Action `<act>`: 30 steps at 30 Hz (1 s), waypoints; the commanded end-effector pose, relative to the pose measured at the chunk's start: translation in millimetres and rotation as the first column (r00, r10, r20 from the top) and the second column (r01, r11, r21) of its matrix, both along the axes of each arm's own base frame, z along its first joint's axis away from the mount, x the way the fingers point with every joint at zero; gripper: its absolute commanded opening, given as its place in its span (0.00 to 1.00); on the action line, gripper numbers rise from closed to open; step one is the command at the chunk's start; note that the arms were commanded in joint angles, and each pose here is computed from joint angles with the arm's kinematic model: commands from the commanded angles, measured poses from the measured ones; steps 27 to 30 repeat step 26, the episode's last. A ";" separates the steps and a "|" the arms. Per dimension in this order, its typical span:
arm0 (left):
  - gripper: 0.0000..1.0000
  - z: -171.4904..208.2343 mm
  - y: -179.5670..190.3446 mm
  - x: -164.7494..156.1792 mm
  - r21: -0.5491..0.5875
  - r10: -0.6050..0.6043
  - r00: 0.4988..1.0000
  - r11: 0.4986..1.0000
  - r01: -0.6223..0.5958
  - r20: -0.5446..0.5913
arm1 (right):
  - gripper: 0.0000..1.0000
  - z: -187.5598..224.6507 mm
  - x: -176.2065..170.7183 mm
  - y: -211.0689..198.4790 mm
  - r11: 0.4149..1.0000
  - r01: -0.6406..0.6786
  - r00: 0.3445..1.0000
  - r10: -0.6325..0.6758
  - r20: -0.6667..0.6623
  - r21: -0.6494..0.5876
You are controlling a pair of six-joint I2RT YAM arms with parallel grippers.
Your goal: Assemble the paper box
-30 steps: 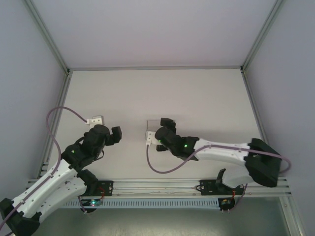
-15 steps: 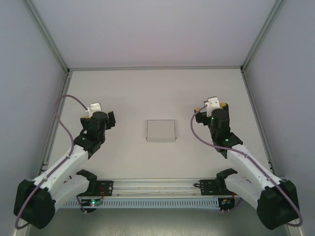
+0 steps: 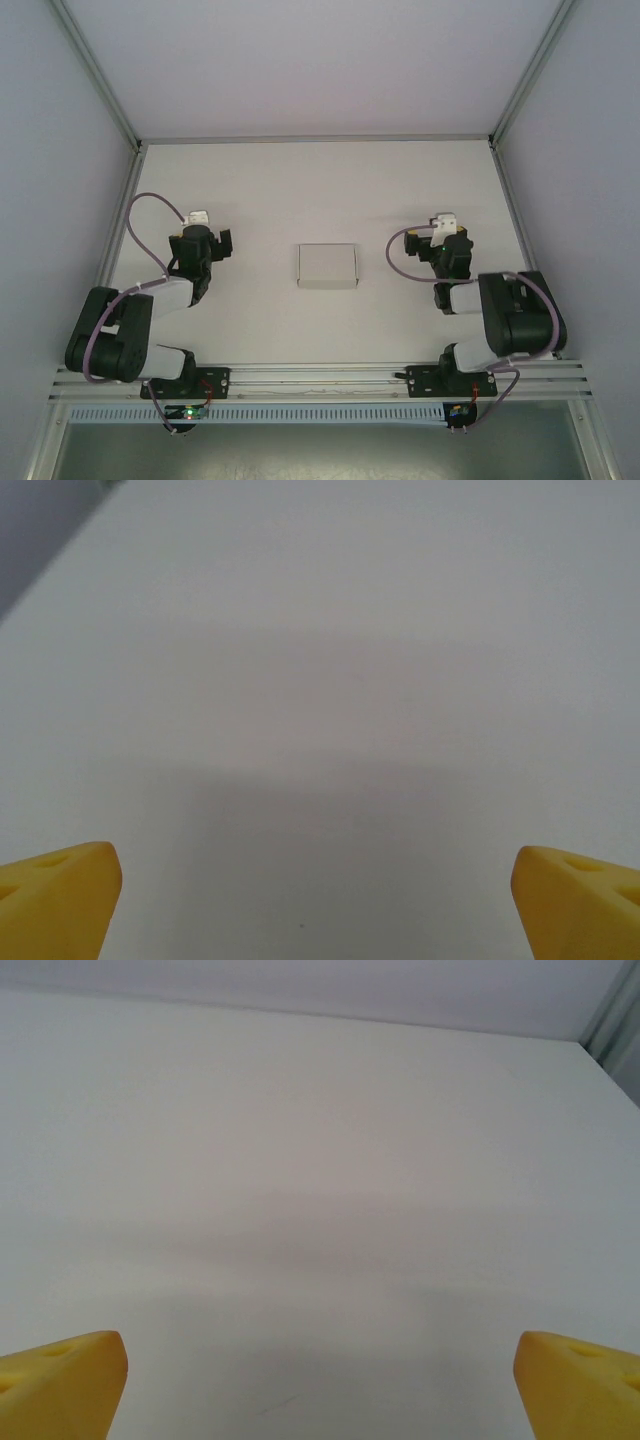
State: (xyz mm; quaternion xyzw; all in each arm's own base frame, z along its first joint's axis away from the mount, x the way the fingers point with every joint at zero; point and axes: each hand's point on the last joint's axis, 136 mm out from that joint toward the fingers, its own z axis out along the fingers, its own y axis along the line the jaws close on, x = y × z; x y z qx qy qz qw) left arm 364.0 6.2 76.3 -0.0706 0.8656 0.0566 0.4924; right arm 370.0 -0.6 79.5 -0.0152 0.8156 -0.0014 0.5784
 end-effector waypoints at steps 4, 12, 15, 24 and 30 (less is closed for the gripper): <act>1.00 34.6 0.6 21.0 -0.003 -0.069 0.988 0.998 0.070 0.139 | 0.98 38.3 19.0 11.1 0.994 -0.084 0.987 0.074 0.139 0.065; 1.00 12.6 11.3 32.3 -0.027 -0.075 0.978 0.996 0.082 0.196 | 0.98 35.4 20.7 6.4 0.999 -0.030 0.994 0.025 0.107 0.042; 1.00 10.7 13.8 30.4 -0.034 -0.055 0.984 0.998 0.062 0.169 | 0.98 35.7 20.8 6.2 0.999 -0.028 0.994 0.024 0.108 0.043; 1.00 11.9 13.4 30.7 -0.030 -0.057 0.981 0.997 0.064 0.186 | 0.98 35.9 21.4 5.8 0.999 -0.026 0.994 0.021 0.108 0.043; 1.00 10.4 13.4 30.1 -0.033 -0.056 0.983 0.997 0.063 0.174 | 0.98 34.9 20.9 4.7 0.999 -0.019 0.994 0.015 0.105 0.043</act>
